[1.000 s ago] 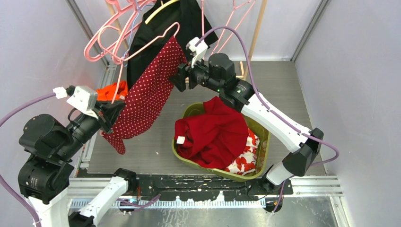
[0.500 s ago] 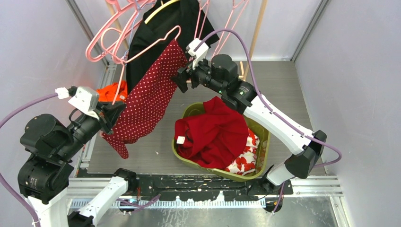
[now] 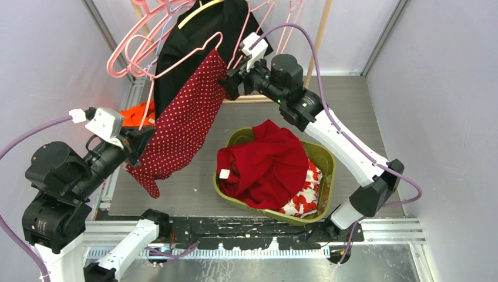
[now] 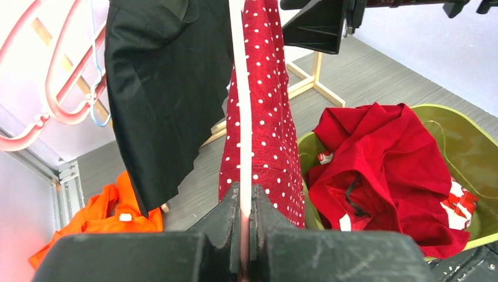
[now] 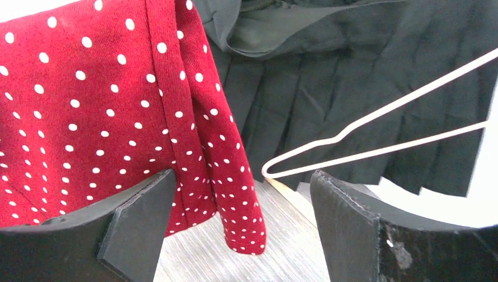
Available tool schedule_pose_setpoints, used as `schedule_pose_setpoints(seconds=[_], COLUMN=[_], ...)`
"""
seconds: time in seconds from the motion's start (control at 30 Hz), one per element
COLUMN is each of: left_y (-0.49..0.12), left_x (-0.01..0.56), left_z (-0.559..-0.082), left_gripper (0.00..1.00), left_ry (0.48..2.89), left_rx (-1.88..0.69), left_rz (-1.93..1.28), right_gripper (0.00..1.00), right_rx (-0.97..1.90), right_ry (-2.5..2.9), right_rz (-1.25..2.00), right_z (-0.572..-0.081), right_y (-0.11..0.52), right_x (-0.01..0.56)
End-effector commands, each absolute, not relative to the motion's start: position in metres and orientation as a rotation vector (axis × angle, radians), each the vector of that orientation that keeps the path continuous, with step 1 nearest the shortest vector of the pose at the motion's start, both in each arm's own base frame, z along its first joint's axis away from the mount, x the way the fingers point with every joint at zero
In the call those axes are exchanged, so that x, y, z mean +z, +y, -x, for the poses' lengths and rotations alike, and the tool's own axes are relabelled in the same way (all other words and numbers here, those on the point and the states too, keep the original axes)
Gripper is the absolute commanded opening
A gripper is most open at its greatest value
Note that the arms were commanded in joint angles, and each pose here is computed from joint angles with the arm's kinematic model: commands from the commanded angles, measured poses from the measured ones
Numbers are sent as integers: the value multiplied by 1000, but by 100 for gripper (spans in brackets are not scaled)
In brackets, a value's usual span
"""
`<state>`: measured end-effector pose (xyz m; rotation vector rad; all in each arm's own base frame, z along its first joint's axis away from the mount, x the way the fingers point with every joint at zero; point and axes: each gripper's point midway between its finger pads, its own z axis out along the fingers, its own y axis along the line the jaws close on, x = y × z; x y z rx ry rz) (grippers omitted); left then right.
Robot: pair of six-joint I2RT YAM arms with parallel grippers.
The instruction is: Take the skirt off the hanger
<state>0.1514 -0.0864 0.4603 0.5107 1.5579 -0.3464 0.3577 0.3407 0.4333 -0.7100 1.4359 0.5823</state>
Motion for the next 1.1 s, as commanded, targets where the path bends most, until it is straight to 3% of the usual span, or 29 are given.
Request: schedule_pose_setpoints(seconds=[0.0, 0.43, 0.67, 0.87, 1.07], left_y=[-83, -84, -85, -84, -82], left_x=[490, 489, 495, 500, 499], left_z=[-148, -153, -150, -146, -147], left_gripper=[0, 0, 0, 0, 0], left_ry=[1446, 1458, 1453, 1442, 1443], left_rx=[-321, -306, -320, -314, -302], left_rz=[-501, -518, -524, -526, -526], right_gripper=[88, 86, 88, 87, 75], right_rx=[748, 973, 1073, 1156, 1227], right_ry=[1341, 1299, 1206, 1223, 1261], right_rz=[773, 944, 999, 898, 895], right_z=[-344, -281, -283, -318, -317], right_y=[368, 371, 393, 385, 381], right_x=[458, 467, 464, 465, 463])
